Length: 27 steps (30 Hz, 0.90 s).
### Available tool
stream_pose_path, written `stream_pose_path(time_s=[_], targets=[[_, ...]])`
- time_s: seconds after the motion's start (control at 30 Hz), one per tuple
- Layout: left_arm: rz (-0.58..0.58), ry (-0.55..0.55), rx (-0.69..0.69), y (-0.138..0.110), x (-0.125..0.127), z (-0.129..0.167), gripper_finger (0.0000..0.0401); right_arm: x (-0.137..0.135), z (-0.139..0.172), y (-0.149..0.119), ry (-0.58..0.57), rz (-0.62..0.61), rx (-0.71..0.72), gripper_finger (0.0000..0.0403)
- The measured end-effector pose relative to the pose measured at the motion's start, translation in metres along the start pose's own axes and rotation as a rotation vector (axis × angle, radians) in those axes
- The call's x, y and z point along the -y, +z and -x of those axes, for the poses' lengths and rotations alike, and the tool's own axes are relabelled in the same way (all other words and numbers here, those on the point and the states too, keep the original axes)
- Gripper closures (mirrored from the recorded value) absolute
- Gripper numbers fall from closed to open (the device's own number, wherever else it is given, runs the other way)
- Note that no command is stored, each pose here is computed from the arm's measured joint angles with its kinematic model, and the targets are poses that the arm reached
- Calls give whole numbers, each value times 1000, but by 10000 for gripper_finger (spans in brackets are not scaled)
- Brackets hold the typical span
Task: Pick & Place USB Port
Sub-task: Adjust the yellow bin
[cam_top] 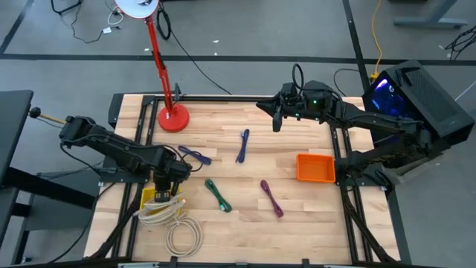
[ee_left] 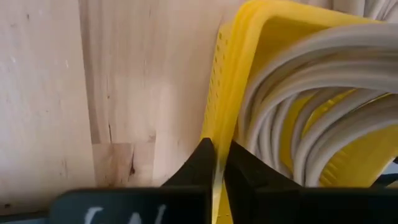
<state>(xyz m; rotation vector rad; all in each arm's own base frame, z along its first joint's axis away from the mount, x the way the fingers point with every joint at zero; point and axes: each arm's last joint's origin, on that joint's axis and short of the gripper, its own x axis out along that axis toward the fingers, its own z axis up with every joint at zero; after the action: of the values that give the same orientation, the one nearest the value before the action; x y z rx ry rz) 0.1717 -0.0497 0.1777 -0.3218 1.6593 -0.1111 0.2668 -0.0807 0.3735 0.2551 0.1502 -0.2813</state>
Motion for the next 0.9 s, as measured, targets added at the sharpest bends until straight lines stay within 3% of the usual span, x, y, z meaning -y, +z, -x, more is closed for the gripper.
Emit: stream_pose_path(time_s=[0.47,0.9], targets=[[-30,98,-10,-3,-4,1,384,0,0,0,-1,0,0,332],[29,156,21,4,-32,9,384,0,0,0,-1,0,0,332]])
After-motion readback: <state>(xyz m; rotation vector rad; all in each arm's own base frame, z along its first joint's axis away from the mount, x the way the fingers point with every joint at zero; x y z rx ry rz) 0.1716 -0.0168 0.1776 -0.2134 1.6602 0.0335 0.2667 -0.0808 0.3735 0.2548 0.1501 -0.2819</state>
